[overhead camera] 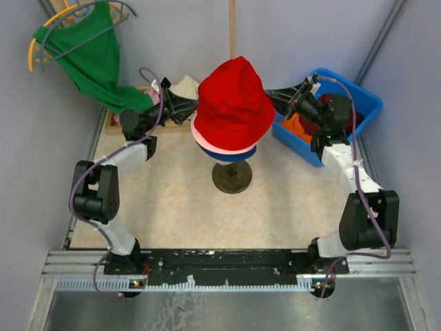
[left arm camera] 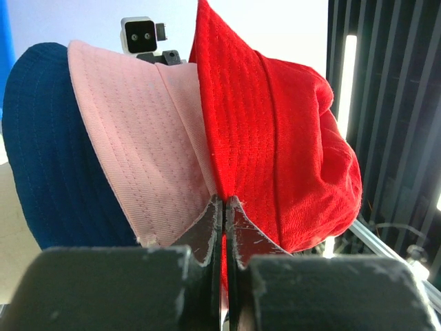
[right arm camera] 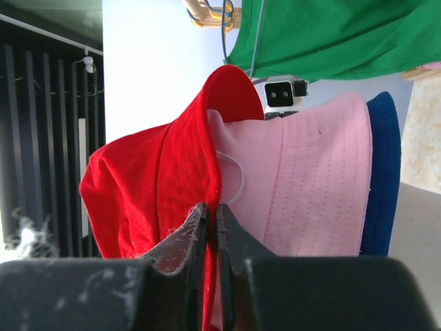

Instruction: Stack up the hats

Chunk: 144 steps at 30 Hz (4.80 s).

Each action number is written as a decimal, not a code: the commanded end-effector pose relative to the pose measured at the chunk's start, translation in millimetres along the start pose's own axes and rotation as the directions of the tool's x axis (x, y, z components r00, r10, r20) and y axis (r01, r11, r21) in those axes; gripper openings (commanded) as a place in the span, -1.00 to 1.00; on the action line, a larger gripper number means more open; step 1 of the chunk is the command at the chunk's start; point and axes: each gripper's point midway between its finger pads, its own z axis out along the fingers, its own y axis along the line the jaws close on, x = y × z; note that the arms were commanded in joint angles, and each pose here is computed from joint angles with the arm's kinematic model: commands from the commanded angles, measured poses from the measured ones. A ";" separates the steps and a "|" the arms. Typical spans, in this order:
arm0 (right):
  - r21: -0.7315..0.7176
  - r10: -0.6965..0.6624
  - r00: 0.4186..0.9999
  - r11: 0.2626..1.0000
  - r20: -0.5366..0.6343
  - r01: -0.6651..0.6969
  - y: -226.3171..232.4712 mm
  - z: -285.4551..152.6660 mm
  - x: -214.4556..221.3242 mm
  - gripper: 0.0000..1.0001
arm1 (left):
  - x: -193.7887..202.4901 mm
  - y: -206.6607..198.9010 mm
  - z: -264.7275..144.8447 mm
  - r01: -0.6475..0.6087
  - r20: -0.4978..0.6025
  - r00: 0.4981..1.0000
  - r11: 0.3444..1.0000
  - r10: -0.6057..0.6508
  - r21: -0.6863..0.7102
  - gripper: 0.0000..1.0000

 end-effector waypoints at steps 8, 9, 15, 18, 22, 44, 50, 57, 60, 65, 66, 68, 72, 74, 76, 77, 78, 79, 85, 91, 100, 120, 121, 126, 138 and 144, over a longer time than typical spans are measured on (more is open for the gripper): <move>-0.103 -0.065 0.997 0.992 0.042 0.069 33.3 -16.6 6.2 -1.00 | -1.6 17.5 -6.9 -0.007 -0.007 1.000 1.000 0.007 -0.016 -0.98; -0.099 -0.057 0.997 0.993 0.052 0.062 30.5 -20.2 4.4 -1.00 | -1.4 19.3 -7.3 -0.003 -0.007 1.000 1.000 0.003 -0.019 -0.97; -0.110 -0.038 0.995 0.993 0.089 0.048 28.1 -35.6 0.5 -1.00 | -1.4 26.6 -10.0 0.012 -0.004 1.000 0.999 -0.012 -0.032 -0.97; -0.081 -0.046 0.993 0.995 0.105 0.054 20.3 -44.2 -3.1 -1.00 | -0.6 28.4 -10.2 0.015 -0.008 1.000 0.999 -0.016 -0.037 -0.97; -0.052 -0.047 0.993 0.997 0.113 0.053 8.6 -45.8 -5.3 -1.00 | 1.4 33.8 -12.9 0.023 -0.010 1.000 0.999 -0.023 -0.046 -0.97; 0.140 -0.075 0.992 0.988 0.103 0.060 -58.3 -57.3 -0.9 -1.00 | 13.4 61.8 -32.8 0.061 -0.007 0.998 0.994 -0.062 -0.088 -0.97; 0.214 -0.086 0.991 0.975 0.102 0.062 -81.2 -62.5 -0.8 -1.00 | 15.2 68.7 -36.0 0.064 -0.006 0.998 0.992 -0.065 -0.104 -0.98; 0.257 -0.082 0.992 0.965 0.101 0.053 -98.7 -69.0 2.5 -1.00 | 19.8 79.7 -44.6 0.084 0.006 0.996 0.989 -0.084 -0.122 -0.98; 0.273 -0.101 0.990 0.959 0.095 0.072 -99.0 -68.6 1.4 -1.00 | 19.8 81.4 -45.1 0.083 0.005 0.997 0.989 -0.083 -0.126 -0.98; 0.266 -0.115 0.989 0.960 0.089 0.088 -92.7 -66.5 0.6 -1.00 | 19.2 74.9 -42.4 0.062 -0.004 0.998 0.992 -0.063 -0.111 -0.97; 0.258 -0.126 0.988 0.961 0.085 0.100 -86.9 -64.7 0.2 -1.00 | 18.7 70.4 -40.5 0.051 -0.009 0.999 0.993 -0.052 -0.104 -0.97; 0.239 -0.152 0.985 0.962 0.077 0.129 -70.5 -59.9 -0.8 -1.00 | 17.5 60.3 -35.5 0.023 -0.024 0.999 0.996 -0.026 -0.089 -0.93; 0.205 -0.188 0.979 0.964 0.081 0.169 -45.1 -54.6 -2.2 -0.59 | 16.6 44.8 -28.5 -0.028 -0.039 0.999 0.997 0.026 -0.072 -0.89; 0.196 -0.209 0.973 0.963 0.101 0.186 -34.1 -55.4 -3.7 -0.46 | 17.0 40.7 -27.0 -0.042 -0.042 0.998 0.997 0.039 -0.071 -0.88; 0.192 -0.234 0.965 0.959 0.121 0.209 -24.4 -61.4 -5.1 -0.30 | 18.6 37.2 -26.6 -0.053 -0.045 0.998 0.996 0.050 -0.067 -0.88; 0.200 -0.237 0.963 0.957 0.127 0.209 -23.3 -65.4 -5.9 -0.26 | 19.8 35.9 -26.7 -0.057 -0.047 0.997 0.996 0.053 -0.068 -0.88; 0.202 -0.248 0.960 0.955 0.132 0.219 -21.0 -68.9 -6.6 -0.25 | 21.0 34.5 -26.9 -0.061 -0.047 0.997 0.996 0.058 -0.068 -0.87; 0.206 -0.245 0.960 0.955 0.134 0.215 -21.2 -71.5 -6.1 -0.24 | 22.0 34.1 -27.3 -0.062 -0.046 0.997 0.995 0.059 -0.072 -0.86; 0.180 -0.239 0.961 0.960 0.137 0.213 -17.3 -79.2 8.0 -0.14 | 30.6 25.1 -29.2 -0.076 -0.043 0.996 0.994 0.072 -0.084 -0.72; 0.360 -0.343 0.918 0.897 0.197 0.258 -34.5 -92.0 -37.3 -0.10 | 38.6 20.9 -32.1 -0.097 -0.033 0.995 0.989 0.094 -0.107 -0.53; 0.775 -0.617 0.771 0.561 0.160 0.289 -58.0 -126.9 -140.8 0.12 | 24.0 17.7 -53.3 -0.170 0.047 0.983 0.973 0.179 -0.154 -0.22; 0.984 -0.757 0.628 -0.151 -0.177 0.095 -152.8 -204.8 -304.3 0.43 | -51.2 78.3 -99.5 -0.247 0.086 0.951 0.900 0.296 -0.360 -0.07; 0.979 -0.761 0.618 -0.180 -0.198 0.093 -157.7 -202.8 -309.3 0.43 | -51.9 80.6 -101.1 -0.243 0.089 0.952 0.902 0.292 -0.357 -0.08; 0.953 -0.767 0.573 -0.287 -0.289 0.096 -175.5 -185.6 -334.5 0.44 | -57.0 90.9 -107.9 -0.219 0.109 0.957 0.914 0.270 -0.342 -0.09; 0.912 -0.745 0.568 -0.411 -0.349 0.022 -214.1 -184.2 -368.1 0.46 | -77.4 109.0 -115.9 -0.164 0.143 0.966 0.935 0.217 -0.314 -0.13; 0.893 -0.740 0.562 -0.450 -0.370 -0.005 -224.3 -189.2 -373.9 0.44 | -81.3 115.9 -117.8 -0.149 0.146 0.969 0.942 0.200 -0.302 -0.15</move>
